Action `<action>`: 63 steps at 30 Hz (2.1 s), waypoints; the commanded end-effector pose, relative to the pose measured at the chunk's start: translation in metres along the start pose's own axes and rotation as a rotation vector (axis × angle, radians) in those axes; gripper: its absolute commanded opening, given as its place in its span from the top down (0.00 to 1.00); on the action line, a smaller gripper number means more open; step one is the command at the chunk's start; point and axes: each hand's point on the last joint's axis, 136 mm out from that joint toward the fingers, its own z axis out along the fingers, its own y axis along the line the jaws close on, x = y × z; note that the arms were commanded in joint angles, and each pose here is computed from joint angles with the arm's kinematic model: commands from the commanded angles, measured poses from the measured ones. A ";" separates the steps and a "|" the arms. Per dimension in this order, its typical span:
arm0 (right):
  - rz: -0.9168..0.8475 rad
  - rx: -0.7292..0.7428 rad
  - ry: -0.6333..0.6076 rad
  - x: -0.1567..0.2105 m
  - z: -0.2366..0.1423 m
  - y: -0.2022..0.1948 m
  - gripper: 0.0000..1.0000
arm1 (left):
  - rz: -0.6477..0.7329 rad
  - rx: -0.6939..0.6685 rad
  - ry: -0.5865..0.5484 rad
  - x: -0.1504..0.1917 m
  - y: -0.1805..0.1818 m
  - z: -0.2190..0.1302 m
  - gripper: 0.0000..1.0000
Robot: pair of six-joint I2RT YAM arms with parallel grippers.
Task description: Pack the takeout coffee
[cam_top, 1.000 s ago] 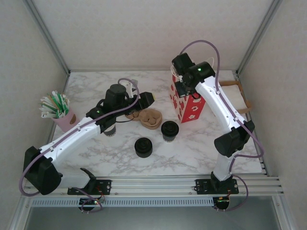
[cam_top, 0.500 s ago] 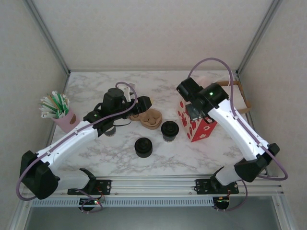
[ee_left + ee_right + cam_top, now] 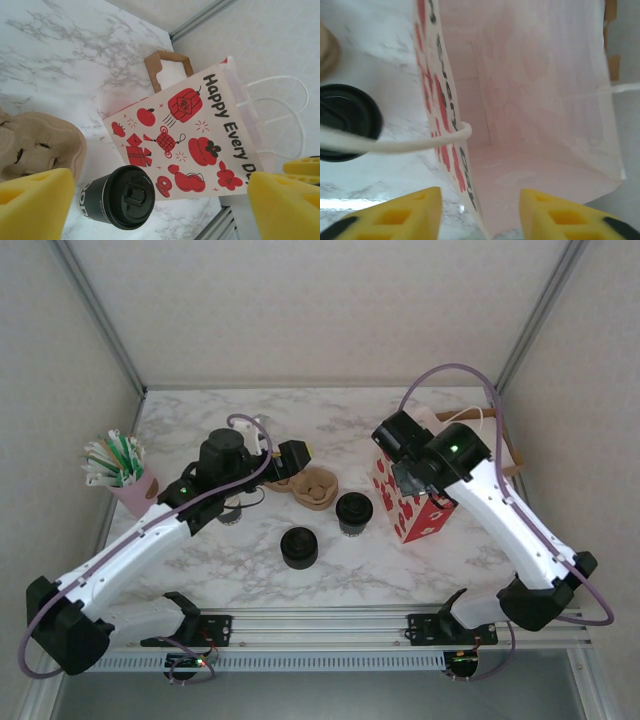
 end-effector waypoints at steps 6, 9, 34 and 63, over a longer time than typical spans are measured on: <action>-0.044 -0.277 -0.170 -0.028 -0.057 0.044 0.37 | 0.033 -0.120 -0.143 -0.031 0.022 -0.052 0.01; -0.113 -0.374 -0.181 -0.038 -0.065 0.081 0.33 | 0.030 -0.163 -0.177 -0.049 0.039 -0.066 0.00; -0.425 -0.424 0.093 -0.080 0.109 0.275 0.35 | -0.171 -0.181 -0.161 -0.145 0.159 0.006 0.00; -0.505 -0.441 0.168 -0.095 0.219 0.291 0.49 | -0.183 -0.204 -0.111 -0.127 0.185 0.019 0.00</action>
